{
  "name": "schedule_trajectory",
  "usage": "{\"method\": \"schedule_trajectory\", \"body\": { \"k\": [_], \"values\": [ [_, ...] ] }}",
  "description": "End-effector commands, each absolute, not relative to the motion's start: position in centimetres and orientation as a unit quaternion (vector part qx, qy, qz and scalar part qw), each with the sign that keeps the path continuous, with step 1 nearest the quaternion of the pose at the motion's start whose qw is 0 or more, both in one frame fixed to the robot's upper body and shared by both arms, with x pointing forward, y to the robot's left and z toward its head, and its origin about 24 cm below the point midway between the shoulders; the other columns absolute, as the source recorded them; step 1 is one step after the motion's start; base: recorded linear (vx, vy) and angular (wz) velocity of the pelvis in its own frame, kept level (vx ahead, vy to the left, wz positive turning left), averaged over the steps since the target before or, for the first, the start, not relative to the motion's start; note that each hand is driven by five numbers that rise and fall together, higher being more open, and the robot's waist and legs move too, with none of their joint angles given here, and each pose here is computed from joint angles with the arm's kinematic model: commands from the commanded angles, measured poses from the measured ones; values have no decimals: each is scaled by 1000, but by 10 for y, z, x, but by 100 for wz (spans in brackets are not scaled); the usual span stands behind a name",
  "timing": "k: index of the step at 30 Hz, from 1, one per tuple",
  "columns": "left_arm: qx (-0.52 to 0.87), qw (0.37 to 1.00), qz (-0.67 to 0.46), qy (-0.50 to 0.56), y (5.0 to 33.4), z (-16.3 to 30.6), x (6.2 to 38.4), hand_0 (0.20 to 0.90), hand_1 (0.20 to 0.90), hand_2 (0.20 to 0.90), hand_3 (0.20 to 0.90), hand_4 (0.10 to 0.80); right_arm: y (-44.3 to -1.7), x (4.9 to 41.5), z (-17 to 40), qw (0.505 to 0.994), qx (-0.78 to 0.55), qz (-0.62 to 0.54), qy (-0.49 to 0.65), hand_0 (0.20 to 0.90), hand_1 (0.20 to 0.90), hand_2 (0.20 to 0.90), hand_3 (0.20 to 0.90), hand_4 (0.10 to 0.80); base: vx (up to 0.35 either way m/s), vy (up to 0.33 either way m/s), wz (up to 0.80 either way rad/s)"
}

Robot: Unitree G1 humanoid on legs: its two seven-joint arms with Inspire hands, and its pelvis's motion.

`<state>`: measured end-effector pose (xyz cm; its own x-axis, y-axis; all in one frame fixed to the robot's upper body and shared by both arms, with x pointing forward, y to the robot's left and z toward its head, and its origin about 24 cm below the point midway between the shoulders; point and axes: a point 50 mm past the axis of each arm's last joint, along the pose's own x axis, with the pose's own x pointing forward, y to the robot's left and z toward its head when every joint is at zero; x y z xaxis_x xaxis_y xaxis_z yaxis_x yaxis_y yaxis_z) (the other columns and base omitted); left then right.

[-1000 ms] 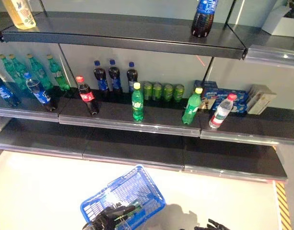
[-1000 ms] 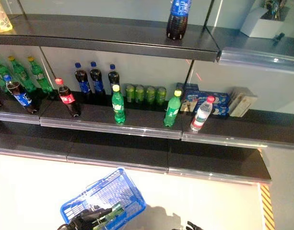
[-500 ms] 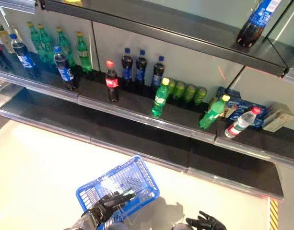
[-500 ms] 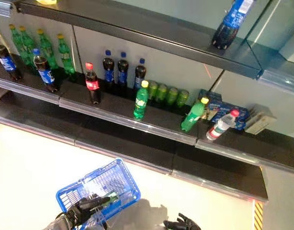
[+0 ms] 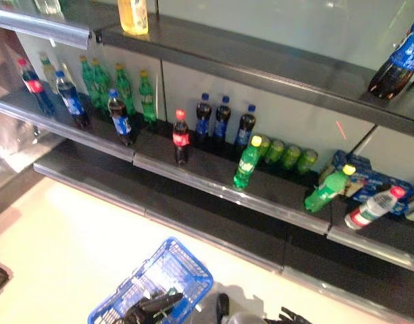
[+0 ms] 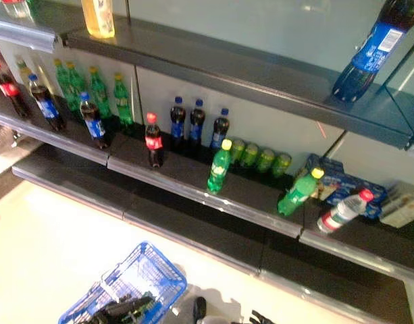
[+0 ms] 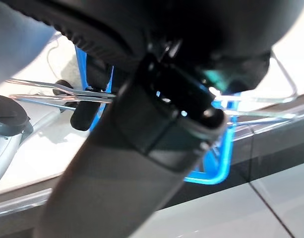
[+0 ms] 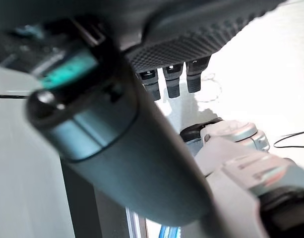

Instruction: Pick up the drink and place into the basket.

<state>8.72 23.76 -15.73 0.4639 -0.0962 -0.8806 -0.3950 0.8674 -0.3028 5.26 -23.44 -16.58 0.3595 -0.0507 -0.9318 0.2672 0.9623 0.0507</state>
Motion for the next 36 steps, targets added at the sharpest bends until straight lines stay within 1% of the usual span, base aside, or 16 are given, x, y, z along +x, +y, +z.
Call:
{"method": "schedule_trajectory", "body": {
  "k": [1,7,12,15,18,22,24,28,31,32,36],
  "values": [
    [-206,867,7,454,241,-141,133,300,300,300,200,100,-258,87,-154,847,79,-110,514,900,900,900,900,800,219,-88,11],
    [-209,869,-1,448,235,-142,133,300,300,300,200,100,-260,92,-151,853,75,-103,505,900,900,900,900,800,213,-143,13],
    [-227,875,-9,428,218,-141,144,300,300,300,200,100,-272,99,-146,860,62,-105,495,900,900,900,900,800,89,-99,17],
    [-226,877,-11,423,218,-138,149,300,300,300,200,100,-273,102,-144,862,64,-110,490,900,900,900,900,800,137,70,-37],
    [-227,879,-12,419,220,-136,151,300,300,300,200,100,-275,105,-144,862,62,-115,490,900,900,900,900,800,209,237,-59],
    [-233,876,-13,423,222,-140,137,300,300,300,200,100,-286,107,-140,860,48,-131,490,900,900,900,900,800,294,375,-59],
    [-235,876,-7,422,224,-140,138,300,300,300,200,100,-288,106,-139,862,48,-128,489,900,900,900,900,800,119,283,-69],
    [-227,887,-18,402,226,-130,164,300,300,300,200,100,-286,110,-138,868,59,-130,476,900,900,900,900,800,2,322,-80],
    [-230,892,-20,389,225,-123,182,300,300,300,200,100,-281,114,-138,872,61,-121,470,900,900,900,900,800,-29,296,-12],
    [-228,894,-26,385,224,-119,190,300,300,300,200,100,-277,121,-137,879,74,-125,454,900,900,900,900,800,-100,240,-15],
    [-220,898,-6,380,231,-117,195,300,300,300,200,100,-268,138,-135,888,74,-108,441,900,900,900,900,800,-122,133,-59]
  ]
}}
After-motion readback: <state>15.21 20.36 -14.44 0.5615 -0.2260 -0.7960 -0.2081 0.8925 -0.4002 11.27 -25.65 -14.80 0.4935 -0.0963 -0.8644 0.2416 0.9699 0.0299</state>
